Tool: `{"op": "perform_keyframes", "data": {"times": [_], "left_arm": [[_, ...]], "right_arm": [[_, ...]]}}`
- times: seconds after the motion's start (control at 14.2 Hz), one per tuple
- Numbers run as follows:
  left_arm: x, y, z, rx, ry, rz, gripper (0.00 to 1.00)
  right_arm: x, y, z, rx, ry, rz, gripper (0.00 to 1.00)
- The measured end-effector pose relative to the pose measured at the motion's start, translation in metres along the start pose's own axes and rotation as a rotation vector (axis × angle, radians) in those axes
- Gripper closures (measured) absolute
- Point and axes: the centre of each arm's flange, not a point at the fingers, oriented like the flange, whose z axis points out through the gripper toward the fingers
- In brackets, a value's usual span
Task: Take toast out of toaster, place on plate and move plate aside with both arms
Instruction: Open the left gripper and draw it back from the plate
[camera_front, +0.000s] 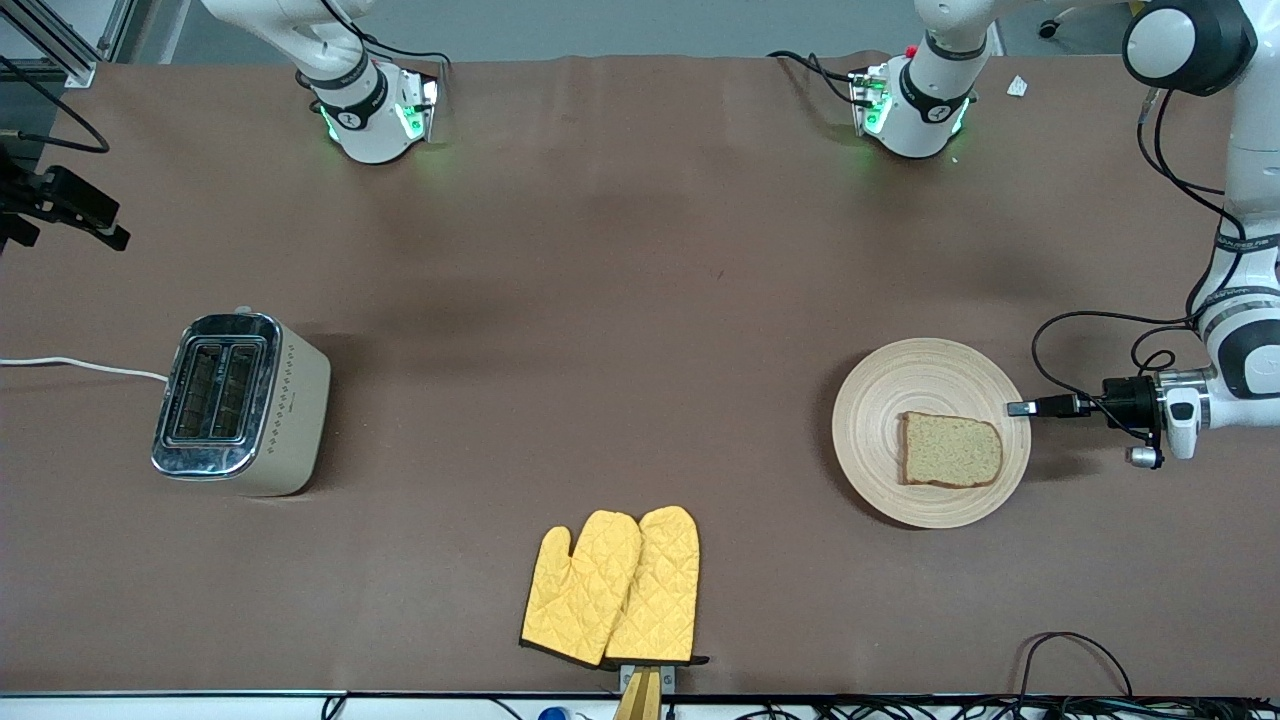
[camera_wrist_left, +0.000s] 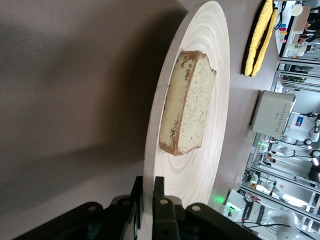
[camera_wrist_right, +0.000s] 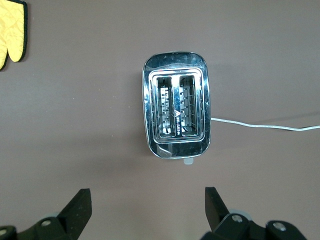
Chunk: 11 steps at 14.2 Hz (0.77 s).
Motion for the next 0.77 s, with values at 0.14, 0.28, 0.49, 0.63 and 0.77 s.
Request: {"op": "perform_keyframes", "data": {"times": [0.14,0.28,0.49,0.63,0.77], "left_arm": [[0.004,-0.001,-0.002,0.022,0.026,0.043,0.87],[0.007,-0.001,-0.008,0.056,0.047,0.069,0.71],[0.02,0.02,-0.032,0.106,0.073,0.129,0.41],[0.031,0.061,-0.053,0.165,0.085,0.195,0.2],[0.038,0.119,-0.064,0.229,0.091,0.226,0.01]], "right_arm": [[0.0,0.0,0.0,0.0,0.0,0.0,0.0],[0.0,0.0,0.0,0.0,0.0,0.0,0.0],[0.0,0.0,0.0,0.0,-0.001,0.0,0.0],[0.0,0.0,0.0,0.0,-0.002,0.0,0.0],[0.0,0.0,0.0,0.0,-0.002,0.0,0.0]]}}
